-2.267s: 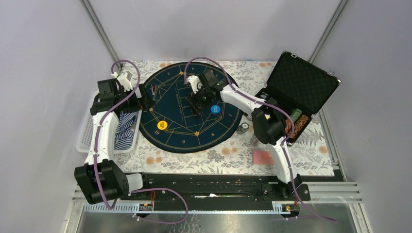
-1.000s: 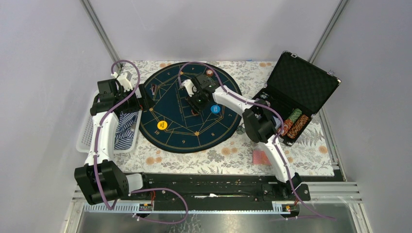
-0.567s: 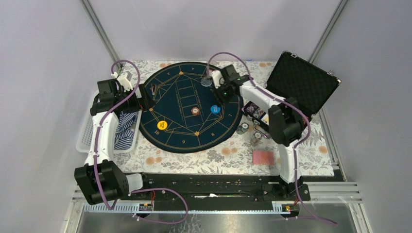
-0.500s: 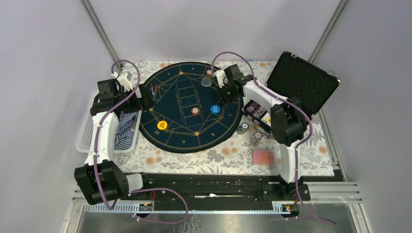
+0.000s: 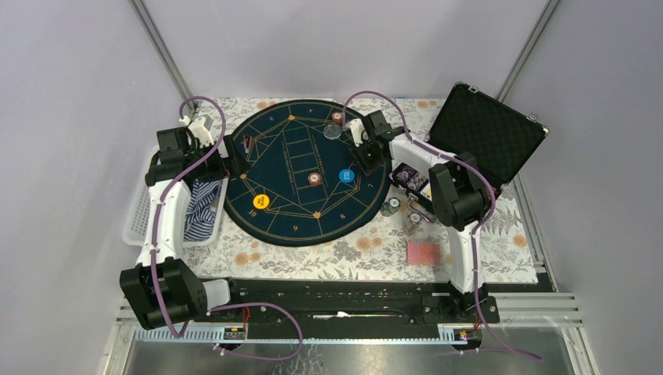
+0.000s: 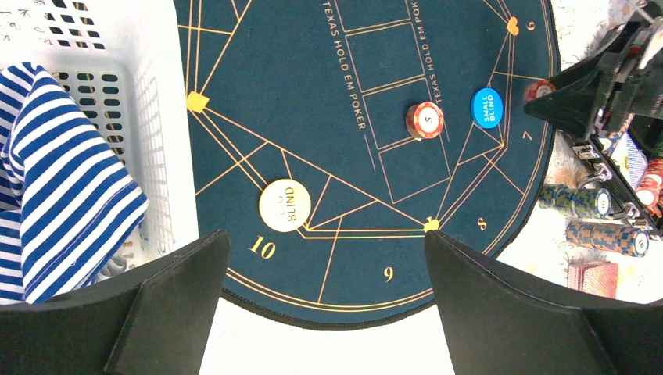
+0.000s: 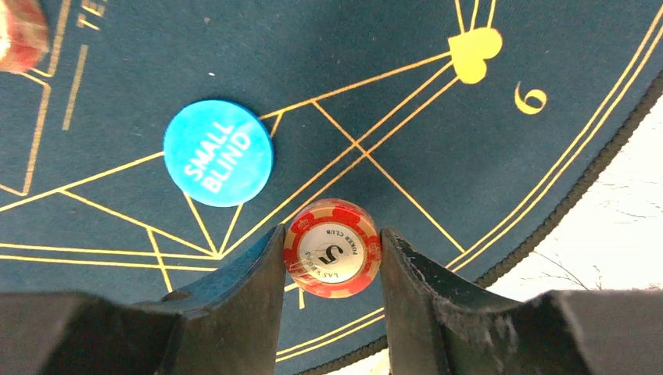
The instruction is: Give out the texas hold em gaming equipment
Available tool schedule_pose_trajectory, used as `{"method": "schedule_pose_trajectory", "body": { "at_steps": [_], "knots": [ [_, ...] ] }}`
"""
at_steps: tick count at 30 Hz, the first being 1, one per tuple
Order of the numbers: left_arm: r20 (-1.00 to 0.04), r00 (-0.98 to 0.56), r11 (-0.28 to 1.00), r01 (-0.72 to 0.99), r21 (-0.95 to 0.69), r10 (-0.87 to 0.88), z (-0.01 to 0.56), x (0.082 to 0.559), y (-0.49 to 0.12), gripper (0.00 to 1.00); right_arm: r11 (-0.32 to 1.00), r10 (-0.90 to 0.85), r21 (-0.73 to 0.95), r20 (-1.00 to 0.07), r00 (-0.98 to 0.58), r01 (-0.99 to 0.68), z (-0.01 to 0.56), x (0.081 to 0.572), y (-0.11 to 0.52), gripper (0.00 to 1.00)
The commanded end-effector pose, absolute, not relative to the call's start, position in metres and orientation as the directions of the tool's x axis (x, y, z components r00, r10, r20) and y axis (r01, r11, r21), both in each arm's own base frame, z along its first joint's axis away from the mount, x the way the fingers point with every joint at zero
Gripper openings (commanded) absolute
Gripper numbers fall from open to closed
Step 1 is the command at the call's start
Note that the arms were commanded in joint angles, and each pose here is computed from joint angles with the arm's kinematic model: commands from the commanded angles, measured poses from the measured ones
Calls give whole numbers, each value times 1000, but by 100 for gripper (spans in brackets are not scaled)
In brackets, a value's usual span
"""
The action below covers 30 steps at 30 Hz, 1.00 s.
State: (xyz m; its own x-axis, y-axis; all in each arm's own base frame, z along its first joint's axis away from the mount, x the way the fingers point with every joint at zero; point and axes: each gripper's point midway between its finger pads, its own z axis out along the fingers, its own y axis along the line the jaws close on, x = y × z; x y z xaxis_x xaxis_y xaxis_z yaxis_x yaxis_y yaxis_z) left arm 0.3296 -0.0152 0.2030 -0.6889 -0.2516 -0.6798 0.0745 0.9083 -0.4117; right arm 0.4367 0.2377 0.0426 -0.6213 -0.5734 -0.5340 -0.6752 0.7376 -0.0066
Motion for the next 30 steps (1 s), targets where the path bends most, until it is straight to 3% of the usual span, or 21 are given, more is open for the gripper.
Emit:
{"method": "schedule_pose_trajectory", "body": {
  "at_steps": [1,8,14,21,25,30],
  "knots": [
    [-730,-643,914,113,-389,-231,218,337,-13,99,738,-585,-48,-544,-602,-673,37,452,237,44],
    [-728,-647,914,115,-389,-228,217,338,-13,99,743,-591,-63,-527,-610,-666,27,453,232,52],
    [-742,-644,929,132,-345,-184,224,341,-8,99,747,-579,-52,-541,-610,-663,46,452,234,73],
    [-767,-641,919,293,-266,-18,240,346,-15,99,739,-508,2,-656,-559,-674,140,441,244,98],
    [-758,-644,905,376,-198,101,240,360,-31,99,730,-440,60,-722,-534,-681,195,419,234,100],
    [-724,-636,860,497,-119,267,225,379,-84,99,744,-353,146,-743,-569,-652,213,393,193,100]
  ]
}}
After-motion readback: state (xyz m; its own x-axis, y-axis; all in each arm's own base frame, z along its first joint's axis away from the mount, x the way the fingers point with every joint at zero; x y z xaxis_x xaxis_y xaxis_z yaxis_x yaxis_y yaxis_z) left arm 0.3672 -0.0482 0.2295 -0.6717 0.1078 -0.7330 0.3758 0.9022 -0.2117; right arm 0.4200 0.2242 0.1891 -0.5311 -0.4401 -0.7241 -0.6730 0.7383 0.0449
